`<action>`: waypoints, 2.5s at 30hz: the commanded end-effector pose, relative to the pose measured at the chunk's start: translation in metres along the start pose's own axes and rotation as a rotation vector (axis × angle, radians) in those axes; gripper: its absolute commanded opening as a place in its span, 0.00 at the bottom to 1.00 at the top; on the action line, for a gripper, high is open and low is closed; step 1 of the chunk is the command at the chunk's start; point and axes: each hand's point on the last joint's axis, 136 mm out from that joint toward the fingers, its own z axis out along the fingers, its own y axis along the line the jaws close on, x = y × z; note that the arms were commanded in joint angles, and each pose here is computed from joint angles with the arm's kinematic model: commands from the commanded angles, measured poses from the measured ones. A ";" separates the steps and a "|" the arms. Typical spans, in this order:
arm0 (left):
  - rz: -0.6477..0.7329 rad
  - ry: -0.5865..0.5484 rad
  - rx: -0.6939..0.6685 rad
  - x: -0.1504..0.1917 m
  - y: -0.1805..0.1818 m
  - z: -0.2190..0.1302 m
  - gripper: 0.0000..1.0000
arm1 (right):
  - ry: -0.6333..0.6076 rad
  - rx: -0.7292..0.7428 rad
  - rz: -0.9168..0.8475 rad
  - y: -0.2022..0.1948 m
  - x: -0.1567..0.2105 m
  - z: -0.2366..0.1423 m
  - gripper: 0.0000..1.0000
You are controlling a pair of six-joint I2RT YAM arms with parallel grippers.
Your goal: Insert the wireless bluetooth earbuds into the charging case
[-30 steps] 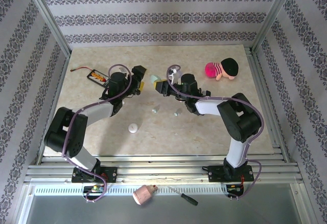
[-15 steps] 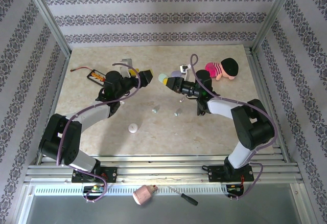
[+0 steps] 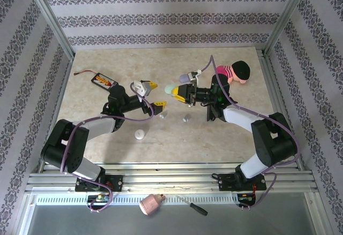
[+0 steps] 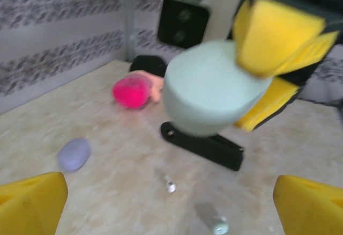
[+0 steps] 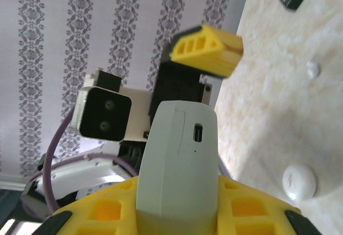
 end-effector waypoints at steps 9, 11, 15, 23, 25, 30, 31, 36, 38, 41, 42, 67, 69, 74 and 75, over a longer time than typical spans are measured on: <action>0.104 -0.208 0.350 -0.040 -0.053 -0.005 0.85 | 0.154 -0.156 -0.017 0.059 0.036 0.007 0.19; 0.095 -0.208 0.370 -0.044 -0.053 -0.002 0.81 | 0.152 -0.181 0.003 0.063 0.035 0.008 0.18; 0.118 -0.222 0.370 -0.051 -0.054 -0.003 0.79 | 0.147 -0.205 0.037 0.064 0.034 0.012 0.15; 0.136 -0.236 0.390 -0.063 -0.058 -0.005 0.69 | 0.148 -0.205 0.049 0.061 0.032 0.012 0.15; 0.142 -0.241 0.392 -0.067 -0.059 -0.005 0.66 | 0.146 -0.202 0.056 0.058 0.032 0.012 0.14; 0.158 -0.254 0.389 -0.074 -0.057 -0.005 0.62 | 0.140 -0.200 0.063 0.053 0.031 0.011 0.12; 0.163 -0.257 0.386 -0.075 -0.057 -0.005 0.60 | 0.138 -0.199 0.066 0.053 0.030 0.010 0.12; 0.163 -0.257 0.400 -0.078 -0.056 -0.003 0.54 | 0.124 -0.201 0.067 0.052 0.027 0.008 0.11; 0.161 -0.255 0.407 -0.078 -0.056 -0.001 0.51 | 0.125 -0.207 0.062 0.055 0.027 0.008 0.11; 0.158 -0.250 0.418 -0.076 -0.057 -0.001 0.47 | 0.121 -0.216 0.059 0.057 0.025 0.008 0.10; 0.156 -0.249 0.420 -0.075 -0.058 -0.001 0.45 | 0.123 -0.217 0.060 0.058 0.026 0.008 0.10; 0.007 -0.227 0.394 -0.074 -0.056 -0.004 0.26 | 0.025 -0.132 -0.157 0.053 0.004 -0.012 0.67; -0.001 -0.226 0.385 -0.073 -0.054 -0.006 0.26 | -0.012 -0.123 -0.187 0.055 -0.004 -0.016 0.67; -0.021 -0.228 0.340 -0.070 -0.046 -0.008 0.26 | -0.114 -0.104 -0.308 0.069 -0.024 -0.022 0.69; -0.027 -0.229 0.330 -0.069 -0.043 -0.009 0.26 | -0.133 -0.098 -0.354 0.073 -0.027 -0.024 0.69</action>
